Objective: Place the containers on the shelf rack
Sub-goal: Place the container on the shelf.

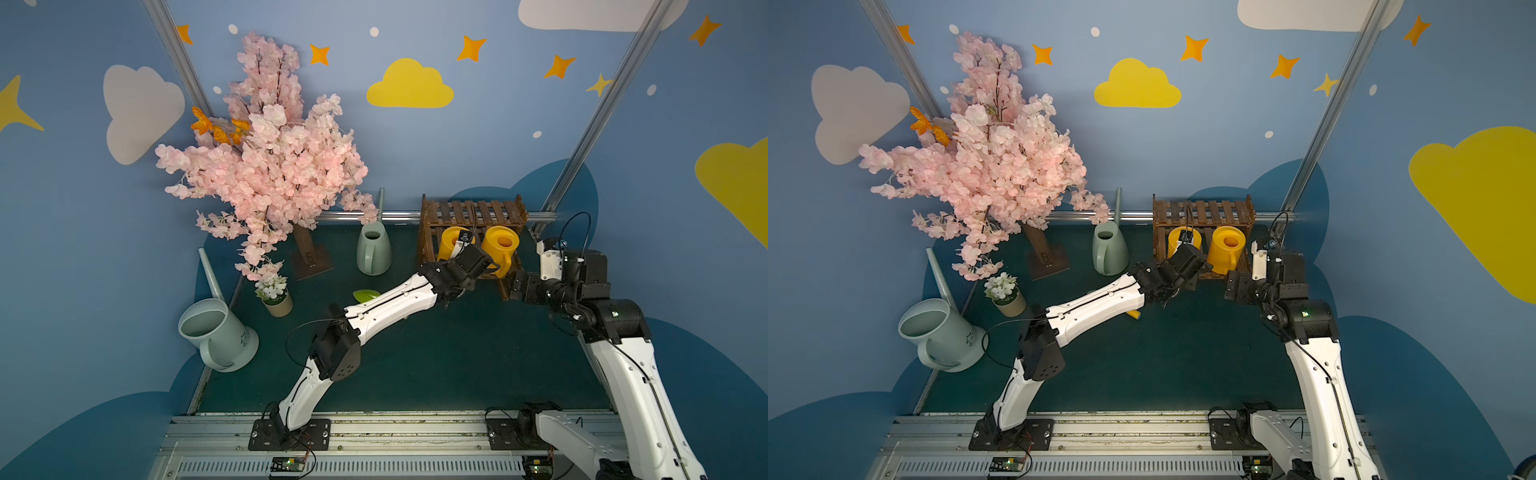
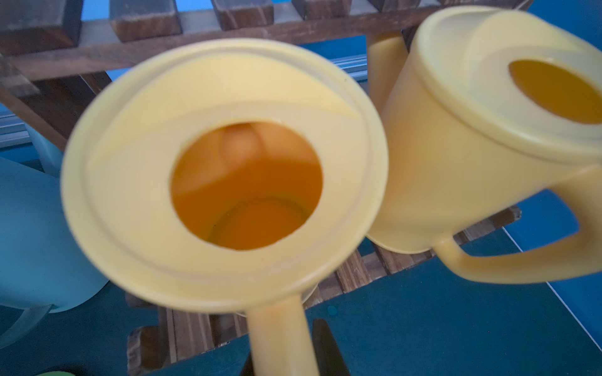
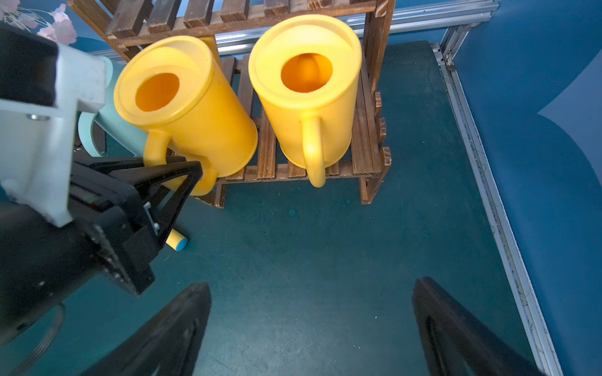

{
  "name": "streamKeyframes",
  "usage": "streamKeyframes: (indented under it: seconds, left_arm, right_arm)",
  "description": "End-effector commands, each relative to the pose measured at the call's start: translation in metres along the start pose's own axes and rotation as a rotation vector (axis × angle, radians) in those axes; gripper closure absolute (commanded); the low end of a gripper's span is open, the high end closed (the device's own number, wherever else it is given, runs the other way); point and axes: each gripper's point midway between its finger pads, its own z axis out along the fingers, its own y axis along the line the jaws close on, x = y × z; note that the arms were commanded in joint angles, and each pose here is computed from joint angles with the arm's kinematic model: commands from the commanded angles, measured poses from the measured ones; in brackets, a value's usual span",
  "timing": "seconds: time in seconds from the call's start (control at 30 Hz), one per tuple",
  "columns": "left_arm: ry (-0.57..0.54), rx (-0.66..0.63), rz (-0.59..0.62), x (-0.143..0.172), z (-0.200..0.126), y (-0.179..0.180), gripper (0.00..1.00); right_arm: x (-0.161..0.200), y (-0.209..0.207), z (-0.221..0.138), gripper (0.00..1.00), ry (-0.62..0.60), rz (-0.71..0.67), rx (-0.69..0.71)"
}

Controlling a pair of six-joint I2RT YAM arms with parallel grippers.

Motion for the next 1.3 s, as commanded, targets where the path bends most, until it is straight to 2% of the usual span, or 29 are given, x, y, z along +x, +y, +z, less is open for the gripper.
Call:
streamKeyframes:
  seconds: [0.0, 0.17, 0.47, 0.73, 0.93, 1.1, 1.2, 1.27]
  left_arm:
    - [0.012, -0.031, -0.007, 0.005, 0.013, 0.006, 0.93]
    - [0.015, -0.042, -0.013, 0.008, 0.022, 0.007, 0.86]
    - [0.027, -0.038, -0.012, 0.008, 0.015, 0.007, 0.67]
    - [0.005, -0.025, 0.021, -0.001, -0.013, 0.007, 0.54]
    - [-0.002, 0.003, 0.068, -0.007, -0.040, 0.011, 0.40]
    - [-0.011, -0.004, 0.119, -0.008, -0.065, 0.030, 0.32]
    - [-0.014, 0.021, 0.175, -0.001, -0.079, 0.044, 0.21]
    - [-0.010, 0.069, 0.206, 0.005, -0.086, 0.052, 0.11]
  right_arm:
    - [0.001, 0.000, 0.000, 0.02, -0.003, -0.010, 0.003]
    - [0.000, 0.000, 0.001, 0.02, 0.001, -0.011, 0.002]
    - [-0.001, 0.001, 0.000, 0.02, -0.003, -0.013, 0.002]
    - [-0.005, 0.001, -0.002, 0.02, -0.013, -0.015, 0.002]
    - [-0.009, 0.001, -0.005, 0.02, -0.030, -0.011, 0.005]
    - [-0.014, -0.001, -0.009, 0.02, -0.024, -0.001, 0.009]
    - [-0.018, -0.003, -0.009, 0.02, -0.027, 0.010, 0.012]
    - [-0.021, -0.002, -0.011, 0.02, -0.032, 0.015, 0.003]
